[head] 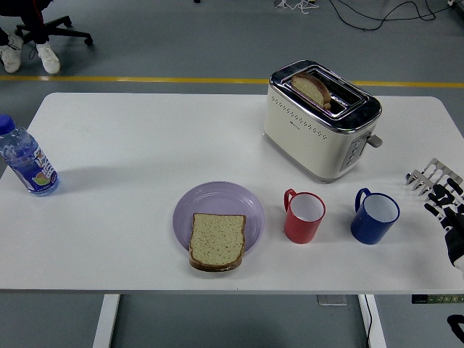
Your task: Pick up the cup,pour liquid into bread,place the cup on the desk
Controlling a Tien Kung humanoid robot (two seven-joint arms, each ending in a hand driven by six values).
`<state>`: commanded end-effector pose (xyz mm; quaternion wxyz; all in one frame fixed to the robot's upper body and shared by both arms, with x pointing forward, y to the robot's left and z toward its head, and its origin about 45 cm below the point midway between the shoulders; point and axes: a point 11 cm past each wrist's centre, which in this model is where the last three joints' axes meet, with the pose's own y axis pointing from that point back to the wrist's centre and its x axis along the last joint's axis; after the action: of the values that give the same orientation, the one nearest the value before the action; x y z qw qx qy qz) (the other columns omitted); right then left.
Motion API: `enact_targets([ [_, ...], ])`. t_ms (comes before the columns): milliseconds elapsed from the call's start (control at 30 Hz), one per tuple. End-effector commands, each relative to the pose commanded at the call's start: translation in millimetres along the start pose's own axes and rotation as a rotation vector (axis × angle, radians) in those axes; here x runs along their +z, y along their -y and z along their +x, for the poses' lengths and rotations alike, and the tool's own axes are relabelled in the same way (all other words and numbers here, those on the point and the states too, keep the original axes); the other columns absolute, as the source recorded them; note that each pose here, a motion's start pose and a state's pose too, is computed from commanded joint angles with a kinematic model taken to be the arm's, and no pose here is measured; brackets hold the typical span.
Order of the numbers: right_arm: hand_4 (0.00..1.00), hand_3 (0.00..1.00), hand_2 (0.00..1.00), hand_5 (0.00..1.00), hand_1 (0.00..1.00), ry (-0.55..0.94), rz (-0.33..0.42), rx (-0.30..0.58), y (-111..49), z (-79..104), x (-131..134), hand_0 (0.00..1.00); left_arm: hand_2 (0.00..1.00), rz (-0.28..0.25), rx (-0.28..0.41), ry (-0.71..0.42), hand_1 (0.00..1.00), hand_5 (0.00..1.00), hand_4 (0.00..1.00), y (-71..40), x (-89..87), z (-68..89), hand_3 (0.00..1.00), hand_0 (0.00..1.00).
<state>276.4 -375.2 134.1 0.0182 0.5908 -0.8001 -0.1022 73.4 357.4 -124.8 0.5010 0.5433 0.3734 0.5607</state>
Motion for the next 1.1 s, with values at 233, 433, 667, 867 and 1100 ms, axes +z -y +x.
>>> enact_targets([
  [233,0.998,0.998,0.944,0.184,0.852,-0.253,0.056,-0.035,-7.4,-11.0,5.2,0.91,0.613,0.0,0.0,0.002,0.562,0.986,0.374,0.0,0.3,0.1,0.557,0.623],
  [433,0.998,0.998,0.947,0.18,0.859,-0.354,0.041,-0.093,-11.7,-26.7,19.3,0.921,0.614,-0.003,0.001,0.001,0.562,0.991,0.375,0.0,1.8,1.0,0.557,0.622],
  [667,0.998,0.998,0.948,0.158,0.864,-0.371,0.034,-0.124,-8.7,-41.3,25.9,0.926,0.613,-0.004,0.001,0.001,0.562,0.995,0.374,0.0,2.4,0.8,0.558,0.622],
  [867,0.998,0.998,0.945,0.154,0.862,-0.366,0.05,-0.09,-2.7,-43.9,26.8,0.927,0.613,-0.003,0.0,-0.001,0.562,0.997,0.374,0.0,2.1,0.6,0.557,0.621],
  [1100,0.998,0.998,0.943,0.149,0.857,-0.346,0.039,-0.059,1.2,-46.3,32.8,0.928,0.613,-0.002,-0.001,0.0,0.562,0.997,0.373,0.0,1.5,0.3,0.557,0.621],
])
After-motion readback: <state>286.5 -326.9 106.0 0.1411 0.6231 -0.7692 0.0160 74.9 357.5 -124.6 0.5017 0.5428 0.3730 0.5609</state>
